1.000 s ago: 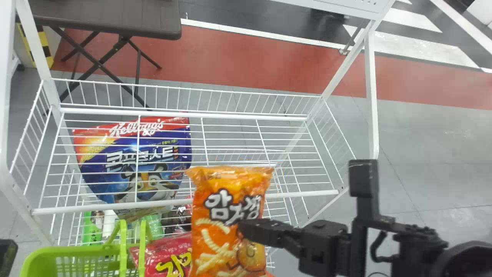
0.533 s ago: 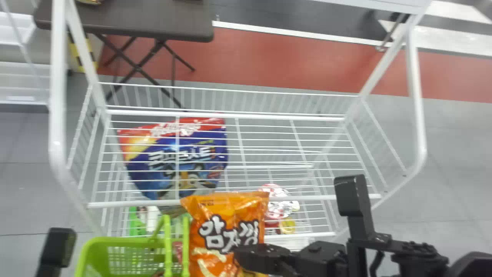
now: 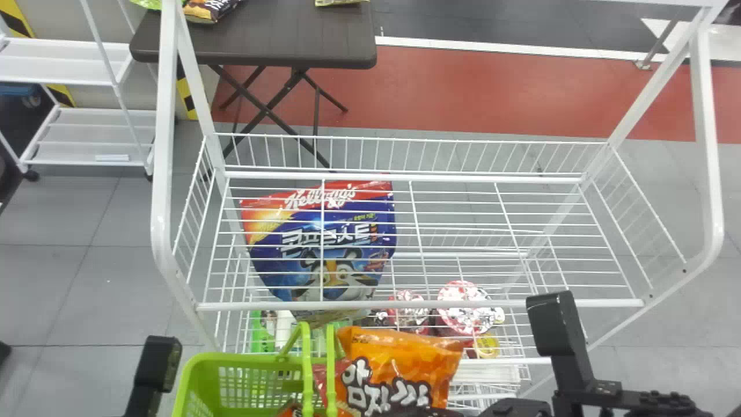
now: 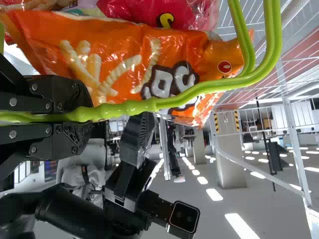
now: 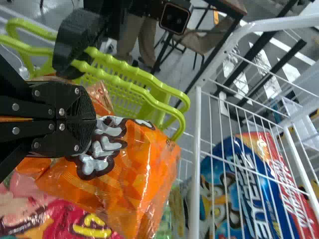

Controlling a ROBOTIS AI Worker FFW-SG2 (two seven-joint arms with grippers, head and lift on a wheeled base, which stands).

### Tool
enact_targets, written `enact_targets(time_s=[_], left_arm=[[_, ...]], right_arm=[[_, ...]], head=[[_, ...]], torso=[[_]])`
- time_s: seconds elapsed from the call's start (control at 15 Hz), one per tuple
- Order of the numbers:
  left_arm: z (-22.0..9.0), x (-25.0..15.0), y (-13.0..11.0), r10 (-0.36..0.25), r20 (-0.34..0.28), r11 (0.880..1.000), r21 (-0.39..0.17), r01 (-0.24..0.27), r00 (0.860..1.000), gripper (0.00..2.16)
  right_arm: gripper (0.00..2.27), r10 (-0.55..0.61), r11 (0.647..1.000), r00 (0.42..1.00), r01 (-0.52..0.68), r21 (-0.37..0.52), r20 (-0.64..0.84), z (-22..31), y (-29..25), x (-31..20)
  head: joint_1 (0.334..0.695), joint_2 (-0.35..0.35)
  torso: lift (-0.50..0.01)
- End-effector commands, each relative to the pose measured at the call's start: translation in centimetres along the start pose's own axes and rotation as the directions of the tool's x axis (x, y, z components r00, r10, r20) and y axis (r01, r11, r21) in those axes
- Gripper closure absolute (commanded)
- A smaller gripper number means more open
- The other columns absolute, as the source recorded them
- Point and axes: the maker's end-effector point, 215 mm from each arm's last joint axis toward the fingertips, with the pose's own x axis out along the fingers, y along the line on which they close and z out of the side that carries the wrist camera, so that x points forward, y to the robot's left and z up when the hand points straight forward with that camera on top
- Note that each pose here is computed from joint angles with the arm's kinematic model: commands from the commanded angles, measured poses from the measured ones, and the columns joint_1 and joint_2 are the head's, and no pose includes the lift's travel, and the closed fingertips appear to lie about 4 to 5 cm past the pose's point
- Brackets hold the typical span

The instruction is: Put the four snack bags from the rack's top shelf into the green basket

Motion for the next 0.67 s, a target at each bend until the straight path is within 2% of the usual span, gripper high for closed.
enact_targets(time_s=[0.0,0.07,0.13,0.27,0.6], left_arm=[[-0.1,0.1,-0.1,-0.002,-0.002,1.000,-0.001,0.002,1.000,2.14],[0.0,0.1,-0.1,-0.002,-0.002,1.000,0.000,0.002,1.000,2.14],[-0.1,0.2,-0.1,-0.003,-0.003,1.000,0.000,0.003,1.000,2.14],[-0.2,0.2,-0.1,-0.001,-0.004,1.000,0.000,0.001,1.000,2.14],[-0.2,0.2,-0.1,0.002,-0.006,1.000,0.002,-0.002,1.000,2.14]], right_arm=[[2.15,0.080,0.996,0.996,-0.079,0.036,-0.027,0.0,0.9,0.4],[2.02,0.087,0.996,0.996,-0.086,0.038,-0.024,0.2,0.9,0.4],[1.67,0.079,0.996,0.997,-0.078,0.039,-0.020,0.3,0.8,0.3],[0.00,0.054,0.998,0.998,-0.053,0.033,-0.015,0.6,0.3,0.2],[0.06,0.004,1.000,1.000,-0.004,0.011,-0.002,1.1,-0.4,-0.3]], head=[[0.695,-0.046],[0.695,-0.032],[0.695,-0.022],[0.695,-0.018],[0.695,-0.044]], torso=[[0.000],[0.000],[0.000],[0.000],[0.000]])
